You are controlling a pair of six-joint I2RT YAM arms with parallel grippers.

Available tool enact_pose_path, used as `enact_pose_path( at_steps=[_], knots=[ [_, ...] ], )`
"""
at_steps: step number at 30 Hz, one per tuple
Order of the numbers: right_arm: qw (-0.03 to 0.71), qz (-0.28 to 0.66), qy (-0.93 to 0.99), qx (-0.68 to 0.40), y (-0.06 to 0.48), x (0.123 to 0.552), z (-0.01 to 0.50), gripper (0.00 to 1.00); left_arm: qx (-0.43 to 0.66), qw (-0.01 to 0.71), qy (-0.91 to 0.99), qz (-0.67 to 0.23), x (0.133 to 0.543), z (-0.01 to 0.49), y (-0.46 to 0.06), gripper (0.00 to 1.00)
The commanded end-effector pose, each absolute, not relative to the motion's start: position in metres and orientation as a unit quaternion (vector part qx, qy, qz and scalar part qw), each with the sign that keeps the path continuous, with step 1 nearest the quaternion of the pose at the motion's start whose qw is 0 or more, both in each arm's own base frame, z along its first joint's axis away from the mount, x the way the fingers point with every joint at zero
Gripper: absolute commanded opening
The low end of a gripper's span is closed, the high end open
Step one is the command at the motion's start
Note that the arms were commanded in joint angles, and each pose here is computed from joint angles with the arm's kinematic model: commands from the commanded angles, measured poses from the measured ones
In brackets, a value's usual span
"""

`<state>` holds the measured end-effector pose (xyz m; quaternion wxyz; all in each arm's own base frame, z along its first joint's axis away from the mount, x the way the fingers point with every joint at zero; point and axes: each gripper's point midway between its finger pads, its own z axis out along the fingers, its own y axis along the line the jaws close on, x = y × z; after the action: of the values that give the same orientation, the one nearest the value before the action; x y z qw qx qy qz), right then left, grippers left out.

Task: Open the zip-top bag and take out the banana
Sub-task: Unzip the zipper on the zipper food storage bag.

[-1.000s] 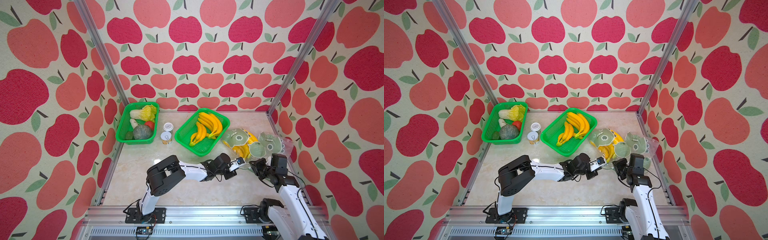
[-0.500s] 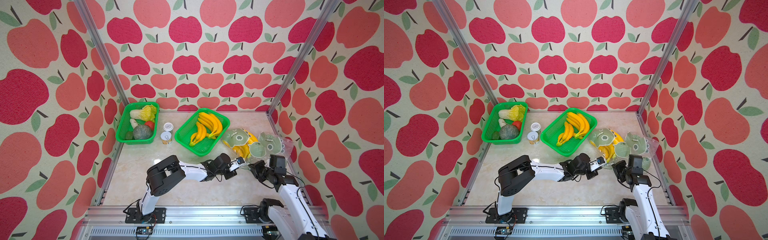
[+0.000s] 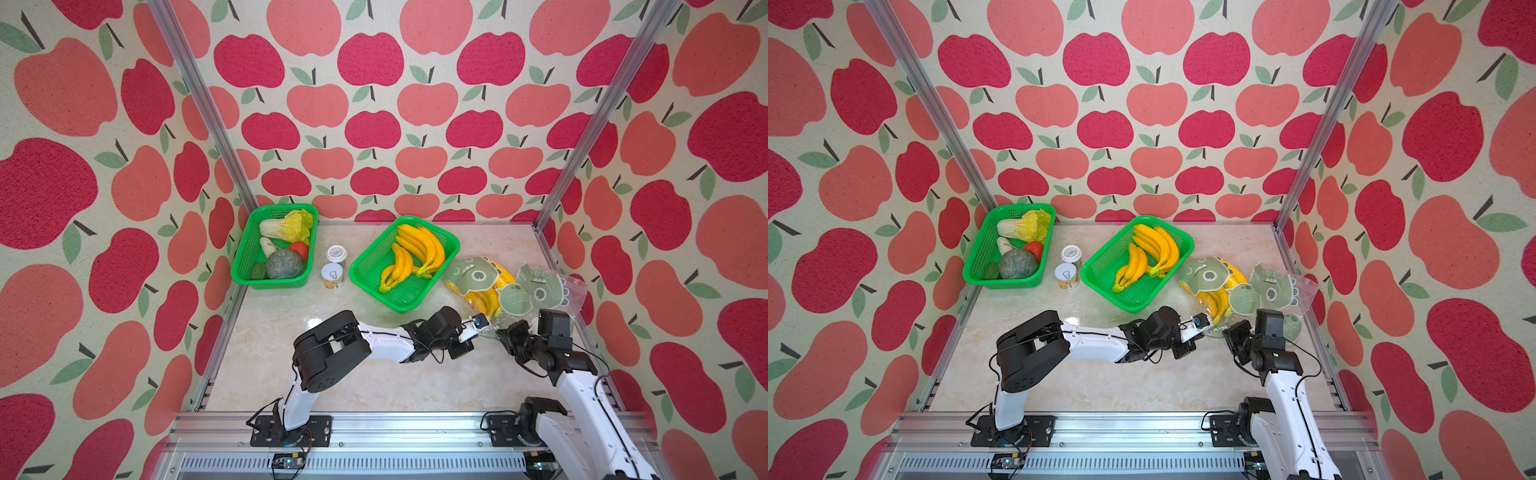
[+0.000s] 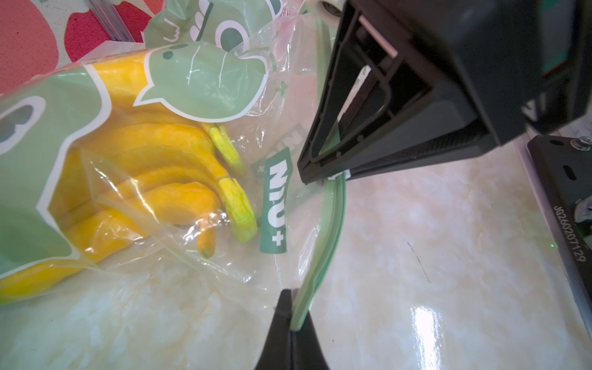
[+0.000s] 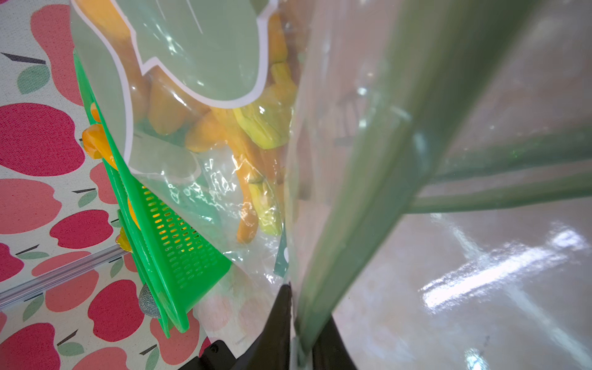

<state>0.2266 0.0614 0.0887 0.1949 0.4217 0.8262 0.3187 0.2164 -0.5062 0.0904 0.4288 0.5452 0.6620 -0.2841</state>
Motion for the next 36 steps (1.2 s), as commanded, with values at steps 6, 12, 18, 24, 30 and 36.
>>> enact_pose_path(
  at_steps=[6, 12, 18, 24, 30, 36],
  knots=[
    [0.213, 0.292, 0.827, 0.430, 0.049, 0.237, 0.101, 0.10, 0.536, 0.439, 0.661, -0.288, 0.215, 0.098, -0.502, 0.00],
    [0.223, 0.279, 0.820, 0.446, 0.031, 0.243, 0.104, 0.10, 0.535, 0.439, 0.662, -0.286, 0.211, 0.096, -0.494, 0.00],
    [0.231, 0.266, 0.816, 0.459, 0.018, 0.241, 0.102, 0.10, 0.531, 0.443, 0.663, -0.286, 0.211, 0.098, -0.489, 0.00],
    [0.238, 0.256, 0.815, 0.462, 0.012, 0.240, 0.102, 0.10, 0.525, 0.448, 0.666, -0.284, 0.213, 0.098, -0.485, 0.00],
    [0.243, 0.250, 0.811, 0.470, 0.005, 0.241, 0.100, 0.10, 0.522, 0.448, 0.669, -0.282, 0.214, 0.096, -0.480, 0.00],
    [0.258, 0.250, 0.803, 0.476, 0.000, 0.247, 0.106, 0.08, 0.522, 0.446, 0.670, -0.281, 0.213, 0.095, -0.477, 0.00]
  ],
)
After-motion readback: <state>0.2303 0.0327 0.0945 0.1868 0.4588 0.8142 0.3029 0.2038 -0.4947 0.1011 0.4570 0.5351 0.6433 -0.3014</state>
